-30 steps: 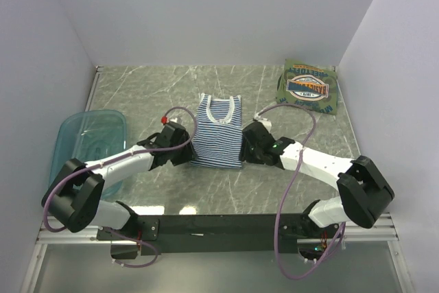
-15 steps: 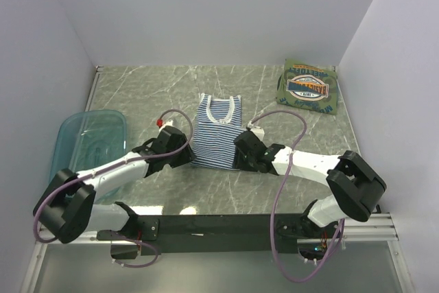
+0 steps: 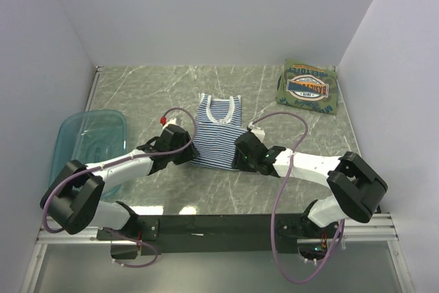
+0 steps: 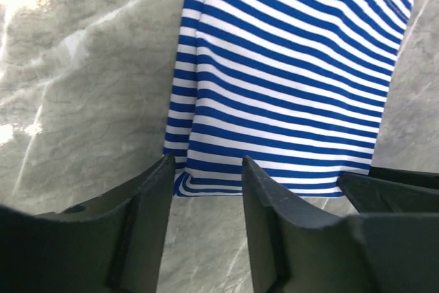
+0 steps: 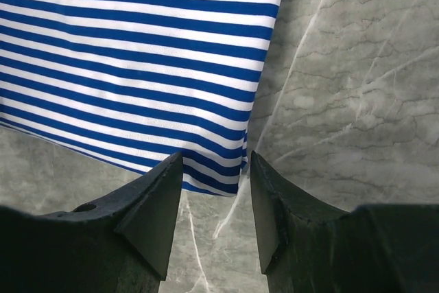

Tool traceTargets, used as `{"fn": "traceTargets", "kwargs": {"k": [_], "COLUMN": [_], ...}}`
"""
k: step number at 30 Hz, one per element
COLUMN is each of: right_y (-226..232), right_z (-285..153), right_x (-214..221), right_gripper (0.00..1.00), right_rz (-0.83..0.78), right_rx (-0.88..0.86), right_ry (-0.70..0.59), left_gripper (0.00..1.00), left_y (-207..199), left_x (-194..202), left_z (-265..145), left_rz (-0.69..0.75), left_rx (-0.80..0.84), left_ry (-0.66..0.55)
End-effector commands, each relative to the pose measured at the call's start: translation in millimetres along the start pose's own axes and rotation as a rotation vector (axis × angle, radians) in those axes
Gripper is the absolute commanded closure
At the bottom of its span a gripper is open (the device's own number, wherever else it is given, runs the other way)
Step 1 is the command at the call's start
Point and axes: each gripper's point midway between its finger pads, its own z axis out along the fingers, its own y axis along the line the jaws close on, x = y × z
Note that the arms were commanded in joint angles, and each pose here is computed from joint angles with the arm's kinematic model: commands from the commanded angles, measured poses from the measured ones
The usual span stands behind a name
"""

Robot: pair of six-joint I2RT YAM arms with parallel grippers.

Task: Fold and stack the tank tops

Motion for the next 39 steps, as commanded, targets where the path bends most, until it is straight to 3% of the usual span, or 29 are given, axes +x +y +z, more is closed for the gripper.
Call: {"fn": "traceTargets", "kwargs": {"k": [1,6,8,12,13,23,35,37,38,39], "right_y": [8.5,9.0,7.9,4.4,5.0,4.5,-24.4,-27.2,-28.7,-25.7], "right_z": [-4.4,-2.6,-2.2,-4.2,-6.1,-14.6,-11.3,-11.8,-13.2,-16.1], "right_x": [-10.2,-8.9,-7.7,-5.3,-5.7,27.3,79.5,83.8,85.5,83.2], "right_gripper": [0.49,0.55,0.57,0.74,0.76,0.85,0.84,0.82,0.77,0.72], "right_rz": [0.022,0.028,0.032,0.036,0.038,-0.033,-0.045,-0.044,-0.044,-0.041], "right_rx": [-0.032,-0.037,-0.037,-0.035,-0.039,-0.048,0.009,0.009,0.013,0.001], "right_ry": [-0.052,-0.048,-0.048,-0.046,-0.048,0.03,0.108,0.119,0.122,0.112], "left_gripper": [0.52,0.62,0.71,0.97,0.99,0.99,0.99,0.96,0.93,0.83], "left_y": [-25.9,-26.7,-26.9,-22.5,-20.4,8.4,45.0,48.1,45.5,45.0], "left_x": [-13.7,-8.6,-8.2,-1.2,0.2,23.2,69.2,72.8,71.2,71.5], "left_z": [-1.3,-2.2,-2.2,-4.8,-6.1,-34.2,-28.8,-32.2,-34.2,-36.4], "left_rz": [0.009,0.005,-0.001,-0.014,-0.015,-0.056,-0.075,-0.073,-0.072,-0.07], "left_rx": [0.101,0.125,0.132,0.137,0.132,0.114,0.017,-0.005,0.0,-0.001], "left_ry": [-0.042,-0.03,-0.033,-0.017,-0.016,0.001,0.121,0.135,0.135,0.138]}}
